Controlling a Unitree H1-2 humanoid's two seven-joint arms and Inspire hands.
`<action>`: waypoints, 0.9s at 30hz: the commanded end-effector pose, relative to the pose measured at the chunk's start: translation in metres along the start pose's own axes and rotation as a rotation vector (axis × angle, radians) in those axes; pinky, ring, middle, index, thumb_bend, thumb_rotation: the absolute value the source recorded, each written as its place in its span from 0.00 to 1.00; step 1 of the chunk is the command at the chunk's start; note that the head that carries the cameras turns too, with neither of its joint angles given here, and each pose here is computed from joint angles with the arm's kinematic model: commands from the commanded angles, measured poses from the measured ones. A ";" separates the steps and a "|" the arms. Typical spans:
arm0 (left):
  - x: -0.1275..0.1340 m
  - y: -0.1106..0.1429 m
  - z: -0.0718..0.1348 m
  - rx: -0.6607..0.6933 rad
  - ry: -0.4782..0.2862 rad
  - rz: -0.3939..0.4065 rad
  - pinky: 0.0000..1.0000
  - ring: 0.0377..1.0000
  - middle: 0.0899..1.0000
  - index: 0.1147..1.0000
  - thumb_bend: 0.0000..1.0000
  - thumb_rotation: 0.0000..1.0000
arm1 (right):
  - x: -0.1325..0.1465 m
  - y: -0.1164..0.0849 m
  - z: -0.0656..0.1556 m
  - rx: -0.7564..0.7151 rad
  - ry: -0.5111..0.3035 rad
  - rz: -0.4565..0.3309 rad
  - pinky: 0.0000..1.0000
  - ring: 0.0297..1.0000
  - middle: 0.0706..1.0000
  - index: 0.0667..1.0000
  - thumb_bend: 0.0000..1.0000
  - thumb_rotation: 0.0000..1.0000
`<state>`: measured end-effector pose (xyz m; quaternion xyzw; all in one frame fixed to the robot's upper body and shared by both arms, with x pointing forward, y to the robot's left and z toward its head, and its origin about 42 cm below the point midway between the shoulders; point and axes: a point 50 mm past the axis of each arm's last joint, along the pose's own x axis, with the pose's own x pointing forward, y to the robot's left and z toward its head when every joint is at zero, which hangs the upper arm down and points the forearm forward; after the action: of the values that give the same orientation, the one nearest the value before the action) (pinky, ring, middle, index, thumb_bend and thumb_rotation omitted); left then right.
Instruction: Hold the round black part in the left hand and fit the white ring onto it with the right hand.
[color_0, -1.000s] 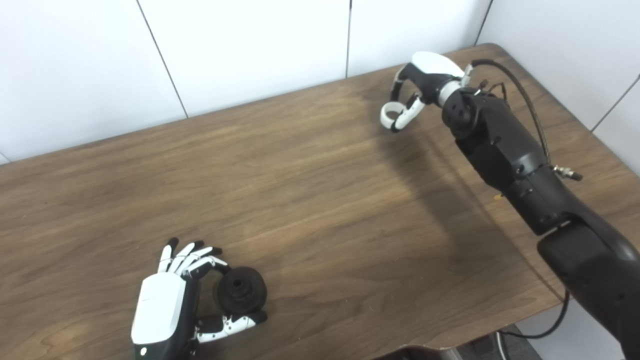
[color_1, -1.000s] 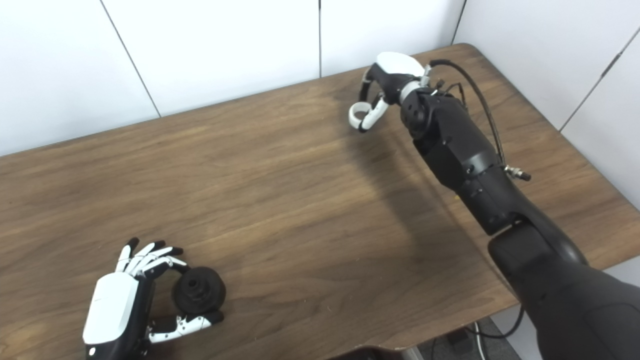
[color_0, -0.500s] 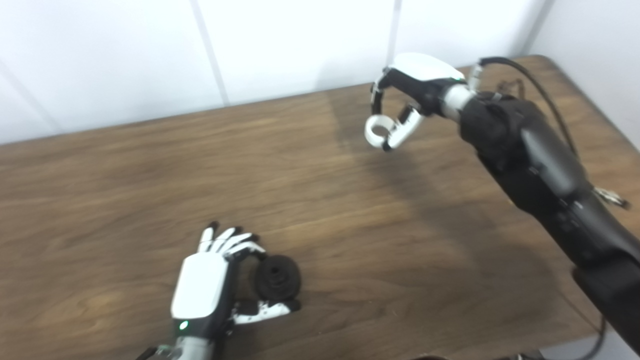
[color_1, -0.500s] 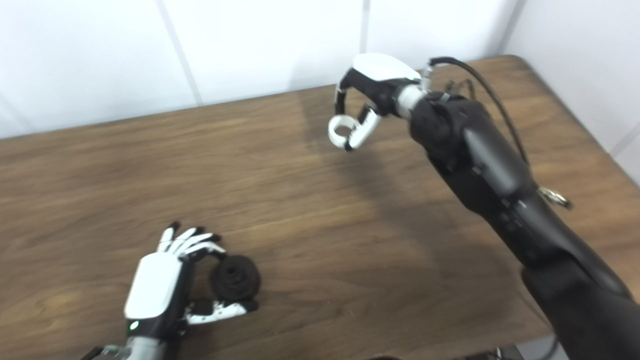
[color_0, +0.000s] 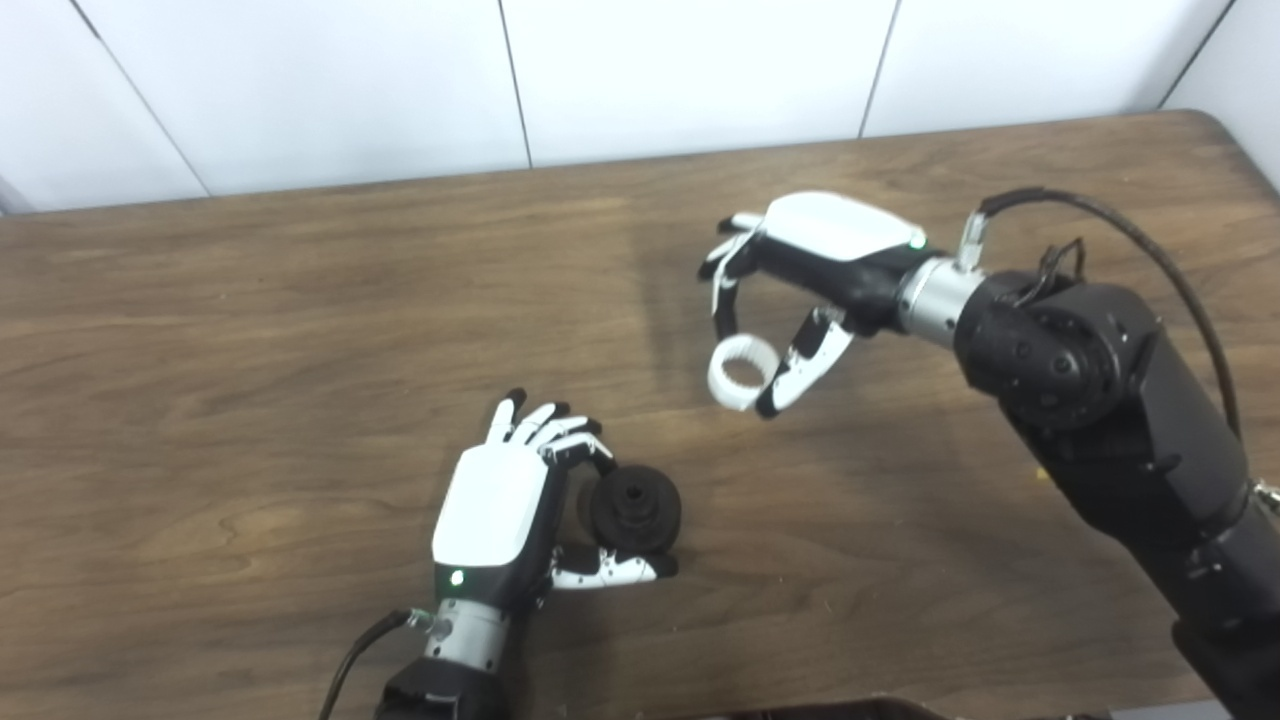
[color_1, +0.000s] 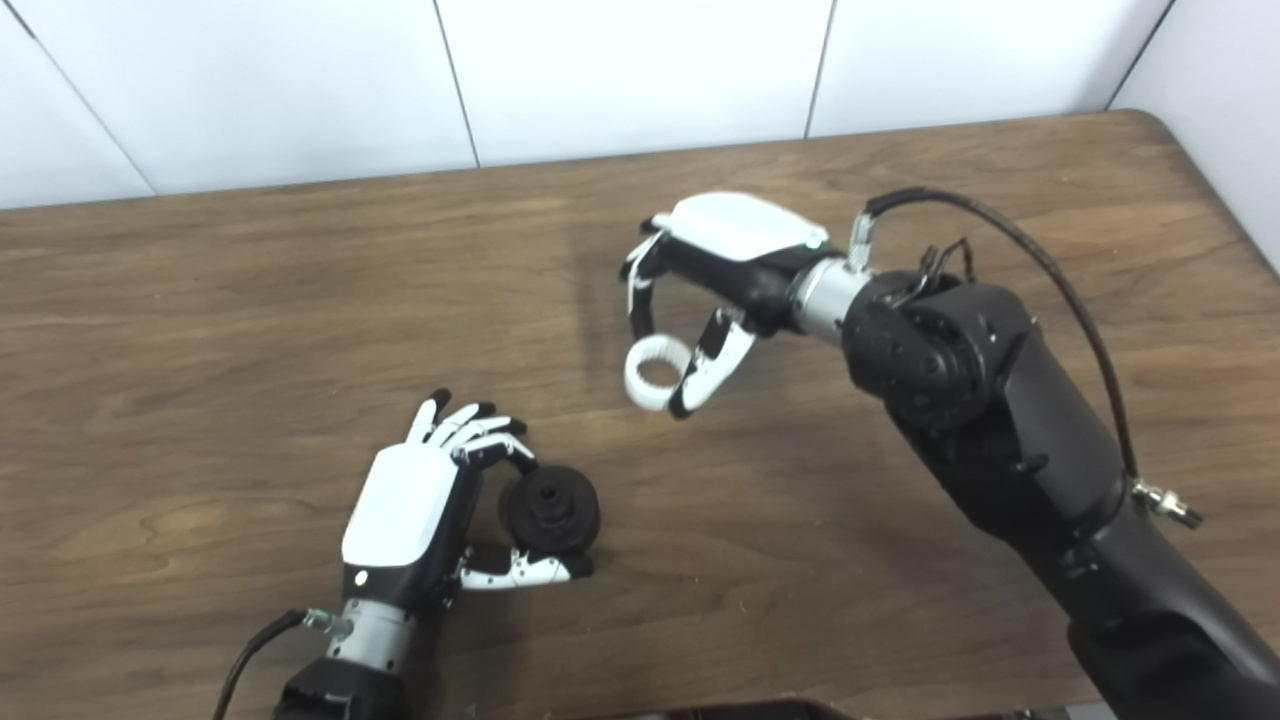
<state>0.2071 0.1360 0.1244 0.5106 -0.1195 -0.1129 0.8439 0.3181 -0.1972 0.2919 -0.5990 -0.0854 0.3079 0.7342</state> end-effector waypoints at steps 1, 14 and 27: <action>0.005 0.000 0.008 0.007 -0.018 0.000 1.00 0.87 0.75 0.42 0.52 0.05 | -0.006 -0.013 0.014 -0.076 -0.063 -0.090 0.99 0.95 0.81 0.45 0.52 0.13; 0.013 -0.002 0.015 0.018 -0.017 0.009 1.00 0.87 0.74 0.42 0.52 0.05 | -0.008 0.002 0.046 -0.073 -0.212 -0.076 1.00 0.96 0.83 0.45 0.52 0.13; 0.016 -0.002 0.018 0.017 -0.018 0.007 1.00 0.86 0.74 0.42 0.52 0.05 | -0.009 0.002 0.059 -0.090 -0.256 -0.069 0.99 0.97 0.83 0.45 0.52 0.13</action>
<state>0.2126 0.1200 0.1280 0.5141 -0.1201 -0.1151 0.8415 0.2821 -0.1554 0.2933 -0.5751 -0.1792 0.3664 0.7091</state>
